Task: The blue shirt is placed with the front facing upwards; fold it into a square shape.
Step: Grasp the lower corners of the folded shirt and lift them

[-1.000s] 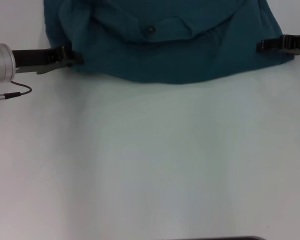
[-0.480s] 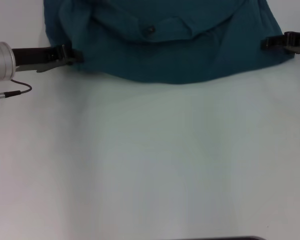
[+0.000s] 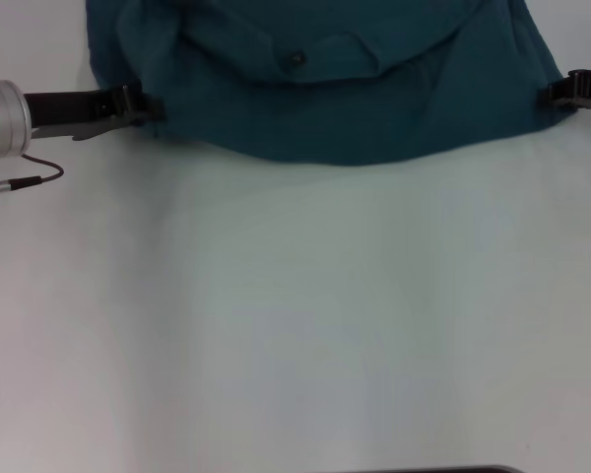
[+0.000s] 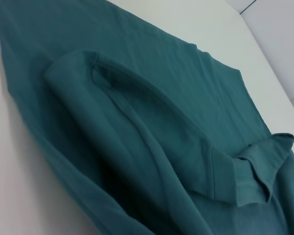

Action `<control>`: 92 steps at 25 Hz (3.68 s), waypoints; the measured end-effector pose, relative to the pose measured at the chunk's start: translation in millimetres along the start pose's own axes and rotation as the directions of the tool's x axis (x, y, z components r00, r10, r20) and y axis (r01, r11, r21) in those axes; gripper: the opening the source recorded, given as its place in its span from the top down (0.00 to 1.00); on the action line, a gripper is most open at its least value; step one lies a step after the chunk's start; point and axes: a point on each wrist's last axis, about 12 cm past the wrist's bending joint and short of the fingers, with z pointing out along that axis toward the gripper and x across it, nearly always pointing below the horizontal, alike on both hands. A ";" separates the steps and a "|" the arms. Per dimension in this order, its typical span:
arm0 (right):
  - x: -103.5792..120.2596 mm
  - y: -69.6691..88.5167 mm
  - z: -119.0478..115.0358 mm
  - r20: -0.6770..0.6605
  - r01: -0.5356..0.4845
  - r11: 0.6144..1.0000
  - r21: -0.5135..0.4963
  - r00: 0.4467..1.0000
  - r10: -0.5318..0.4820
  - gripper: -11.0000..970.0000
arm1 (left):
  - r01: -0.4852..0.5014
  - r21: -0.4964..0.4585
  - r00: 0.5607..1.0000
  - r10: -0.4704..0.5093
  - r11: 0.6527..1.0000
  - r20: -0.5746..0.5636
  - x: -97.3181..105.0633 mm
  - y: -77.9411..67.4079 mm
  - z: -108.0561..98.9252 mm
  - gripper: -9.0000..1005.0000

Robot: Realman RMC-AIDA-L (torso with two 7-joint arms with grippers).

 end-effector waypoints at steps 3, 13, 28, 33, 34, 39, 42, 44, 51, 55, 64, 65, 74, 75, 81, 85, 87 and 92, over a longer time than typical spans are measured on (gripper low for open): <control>-1.8 0.7 -2.8 0.004 -0.002 1.000 -0.012 1.000 0.002 0.54 | 0.000 -0.001 1.000 0.000 1.000 0.001 -0.2 0.1 0.0 0.97; -4.6 -0.6 -7.6 0.003 -0.003 1.000 -0.015 1.000 0.003 0.98 | -0.005 -0.003 1.000 0.005 1.000 0.008 -1.9 0.3 -1.7 0.97; -6.1 -7.6 -18.0 0.000 0.017 1.000 -0.008 1.000 -0.017 0.94 | -0.010 -0.003 1.000 0.010 1.000 0.018 -3.2 0.2 -2.0 0.97; -6.7 -6.8 -16.7 0.004 0.006 1.000 -0.004 1.000 -0.006 0.76 | -0.009 -0.003 1.000 0.009 1.000 0.018 -2.6 0.7 -2.3 0.97; -6.6 -6.8 -16.6 0.004 0.005 1.000 -0.004 1.000 -0.005 0.72 | -0.008 -0.004 1.000 0.009 1.000 0.018 -2.5 0.8 -2.3 0.97; -5.5 -8.3 -17.0 0.005 0.001 1.000 0.000 1.000 -0.001 0.47 | -0.008 -0.003 1.000 0.008 1.000 0.018 -2.0 0.7 -2.1 0.97; -4.9 -9.0 -14.4 0.018 0.012 1.000 0.017 1.000 -0.012 0.28 | -0.007 -0.003 1.000 0.007 1.000 0.018 -1.6 0.9 -2.2 0.97; -3.4 -7.6 -9.9 0.033 0.022 0.999 0.029 0.999 -0.023 0.24 | -0.006 -0.002 1.000 0.006 1.000 0.017 -1.0 0.5 -1.7 0.97; -0.3 1.2 4.3 0.047 0.024 0.999 0.033 0.999 -0.025 0.20 | -0.001 0.001 1.000 0.001 1.000 0.013 1.5 0.5 -0.9 0.97; 1.9 3.9 11.8 0.038 0.026 0.999 0.041 0.999 -0.028 0.20 | 0.001 0.002 1.000 -0.001 1.000 0.012 2.5 0.9 -1.0 0.97; 3.8 5.7 15.1 0.030 0.026 0.999 0.042 0.999 -0.027 0.20 | 0.002 0.004 1.000 -0.002 1.000 0.010 3.1 0.6 -0.7 0.97; 3.9 6.3 15.5 0.029 0.025 0.999 0.040 0.999 -0.026 0.20 | 0.002 0.004 1.000 -0.002 1.000 0.010 3.1 0.6 -0.7 0.97; 4.4 13.1 18.3 0.035 0.000 1.000 -0.011 0.999 0.001 0.21 | 0.002 0.003 1.000 -0.002 1.000 0.008 3.5 1.0 -0.9 0.97; 4.4 13.4 18.1 0.034 -0.003 1.000 -0.015 0.999 0.003 0.21 | 0.002 0.003 1.000 -0.002 1.000 0.008 3.5 0.9 -0.9 0.97; 1.9 13.4 15.7 0.041 -0.013 0.999 -0.033 0.999 0.014 0.22 | -0.003 0.005 1.000 0.003 1.000 0.011 2.2 -0.1 -1.4 0.97; 1.6 10.0 12.0 0.036 -0.020 0.999 -0.034 0.999 0.021 0.23 | -0.008 0.008 1.000 0.008 1.000 0.013 1.4 -1.5 -1.7 0.97; 1.6 8.4 9.7 0.030 -0.018 0.999 -0.038 0.999 0.019 0.25 | -0.008 0.009 1.000 0.008 1.000 0.013 1.4 -1.6 -1.7 0.97; 1.8 7.3 6.8 0.014 0.000 0.999 -0.041 1.000 0.001 0.38 | -0.011 0.010 1.000 0.011 1.000 0.017 0.4 -2.6 -2.0 0.97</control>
